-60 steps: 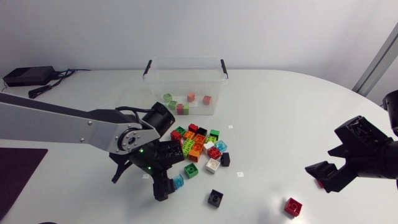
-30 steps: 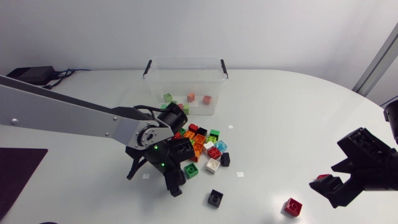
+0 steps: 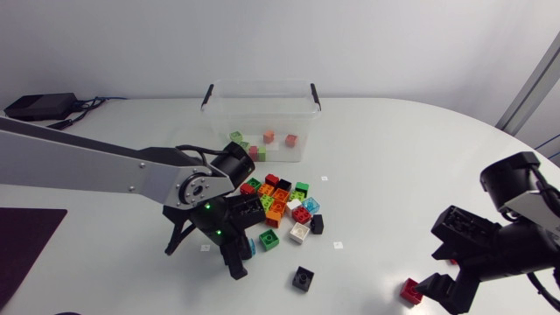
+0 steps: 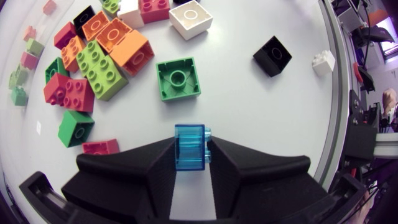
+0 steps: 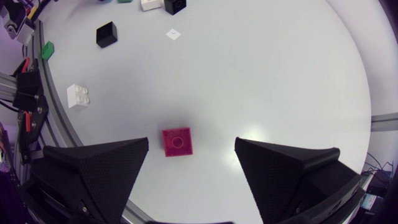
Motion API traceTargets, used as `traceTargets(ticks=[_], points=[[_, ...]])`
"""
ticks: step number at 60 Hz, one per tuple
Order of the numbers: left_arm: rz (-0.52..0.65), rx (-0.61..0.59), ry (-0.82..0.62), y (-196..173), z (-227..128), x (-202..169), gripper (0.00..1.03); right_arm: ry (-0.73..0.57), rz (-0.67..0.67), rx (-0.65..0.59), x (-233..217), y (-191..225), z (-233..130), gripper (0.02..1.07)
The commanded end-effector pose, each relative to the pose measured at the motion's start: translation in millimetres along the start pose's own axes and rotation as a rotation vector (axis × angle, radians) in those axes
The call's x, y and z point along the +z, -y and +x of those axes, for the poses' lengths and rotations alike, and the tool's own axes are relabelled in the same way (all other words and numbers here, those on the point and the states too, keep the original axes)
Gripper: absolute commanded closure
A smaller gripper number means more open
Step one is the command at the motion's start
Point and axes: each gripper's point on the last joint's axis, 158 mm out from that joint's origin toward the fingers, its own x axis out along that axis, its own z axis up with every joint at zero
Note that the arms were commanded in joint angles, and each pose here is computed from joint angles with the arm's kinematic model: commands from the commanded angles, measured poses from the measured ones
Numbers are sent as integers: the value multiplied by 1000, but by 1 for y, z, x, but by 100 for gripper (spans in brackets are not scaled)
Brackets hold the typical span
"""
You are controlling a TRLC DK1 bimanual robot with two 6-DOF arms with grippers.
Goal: Place the duplo bricks in the container
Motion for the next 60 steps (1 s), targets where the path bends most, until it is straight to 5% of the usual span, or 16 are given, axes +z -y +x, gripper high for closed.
traceTargets(ticks=[1,32,44,51,60], points=[[-18,3,9,0,-11,-7,85,-54,-60,44,-8,-10,15,8],[-135,186,282,-72,-121,45,84,-219,-178,96,-28,-15,48,17],[-188,231,409,-94,-155,78,84,-247,-191,97,-33,-19,60,47],[-215,249,451,-108,-164,94,84,-243,-191,78,-29,-14,61,78],[-258,278,521,-130,-178,116,84,-186,-180,34,-5,1,44,78]])
